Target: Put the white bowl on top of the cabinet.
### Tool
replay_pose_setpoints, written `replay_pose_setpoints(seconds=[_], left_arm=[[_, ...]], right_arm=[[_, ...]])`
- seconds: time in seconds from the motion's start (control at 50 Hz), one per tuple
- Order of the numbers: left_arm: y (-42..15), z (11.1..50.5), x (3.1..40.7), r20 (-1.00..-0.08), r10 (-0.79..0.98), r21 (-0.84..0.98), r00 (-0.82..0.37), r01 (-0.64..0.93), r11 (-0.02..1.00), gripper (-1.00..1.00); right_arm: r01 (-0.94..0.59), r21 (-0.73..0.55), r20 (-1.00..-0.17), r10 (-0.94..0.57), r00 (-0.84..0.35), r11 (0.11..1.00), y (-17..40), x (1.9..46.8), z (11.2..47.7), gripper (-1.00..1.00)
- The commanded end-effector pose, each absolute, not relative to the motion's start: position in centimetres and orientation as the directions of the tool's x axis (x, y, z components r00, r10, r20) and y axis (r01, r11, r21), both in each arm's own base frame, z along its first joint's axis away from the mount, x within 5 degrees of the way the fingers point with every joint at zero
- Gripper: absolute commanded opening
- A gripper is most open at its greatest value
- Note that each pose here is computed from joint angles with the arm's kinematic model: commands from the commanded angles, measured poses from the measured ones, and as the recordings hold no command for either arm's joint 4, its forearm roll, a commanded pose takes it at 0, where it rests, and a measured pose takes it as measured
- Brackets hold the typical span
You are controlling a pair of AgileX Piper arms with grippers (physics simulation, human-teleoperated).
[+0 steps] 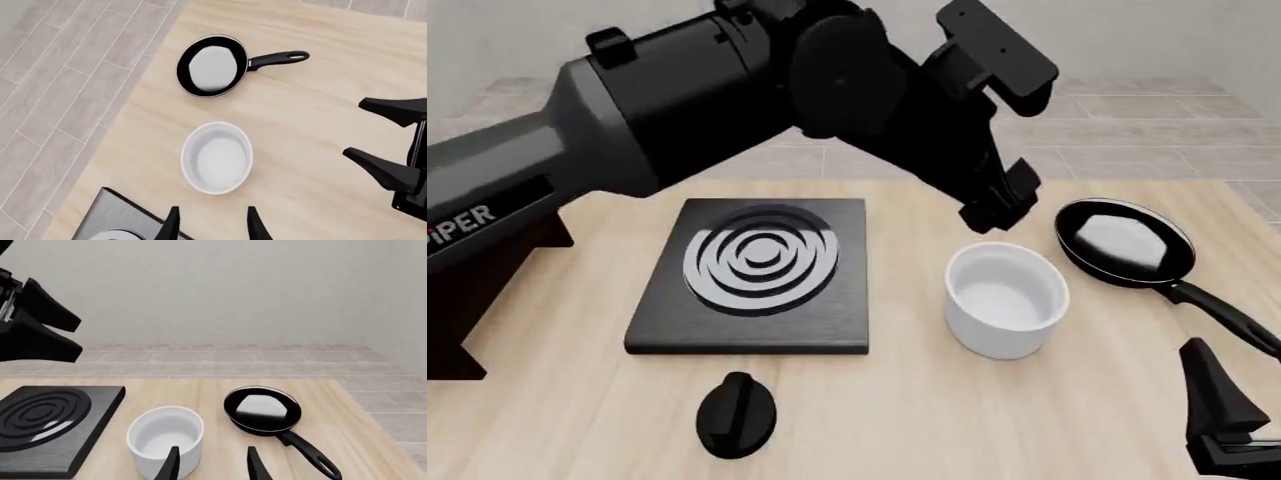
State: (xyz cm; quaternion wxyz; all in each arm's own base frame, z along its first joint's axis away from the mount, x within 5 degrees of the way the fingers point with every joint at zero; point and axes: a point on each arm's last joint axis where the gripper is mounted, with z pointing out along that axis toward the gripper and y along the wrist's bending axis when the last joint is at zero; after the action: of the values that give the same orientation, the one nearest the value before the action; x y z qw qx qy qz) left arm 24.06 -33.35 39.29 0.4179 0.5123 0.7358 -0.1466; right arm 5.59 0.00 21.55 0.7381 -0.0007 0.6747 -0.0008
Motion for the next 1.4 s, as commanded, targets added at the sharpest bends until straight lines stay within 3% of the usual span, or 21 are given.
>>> replay_pose_setpoints(seconds=[0.02,0.24,0.54,0.84,1.4], left_arm=[[-35.7,36.6,23.6,-0.734,0.67,0.211,-0.111,0.9,0.381,1.0],[-37.3,34.9,23.1,-0.723,0.684,0.21,-0.095,0.913,0.349,1.0],[-38.6,30.4,22.5,-0.632,0.774,0.248,-0.029,0.939,0.238,1.0],[-39.9,28.9,22.0,-0.614,0.79,0.25,-0.004,0.948,0.199,1.0],[-41.0,24.5,24.6,-0.582,0.812,0.247,-0.032,0.945,0.214,1.0]], right_arm=[[0.0,-0.002,-0.996,-0.002,0.09,1.0,0.0,5.6,21.5,1.0],[0.0,-0.003,-0.996,-0.003,0.091,1.0,0.0,5.6,21.5,1.0],[0.0,-0.001,-0.996,-0.001,0.088,1.0,0.0,5.6,21.4,1.0],[0.0,-0.002,-0.996,-0.002,0.09,1.0,0.0,5.6,21.5,1.0],[0.0,-0.002,-0.996,-0.002,0.089,1.0,0.0,5.6,21.5,1.0]])
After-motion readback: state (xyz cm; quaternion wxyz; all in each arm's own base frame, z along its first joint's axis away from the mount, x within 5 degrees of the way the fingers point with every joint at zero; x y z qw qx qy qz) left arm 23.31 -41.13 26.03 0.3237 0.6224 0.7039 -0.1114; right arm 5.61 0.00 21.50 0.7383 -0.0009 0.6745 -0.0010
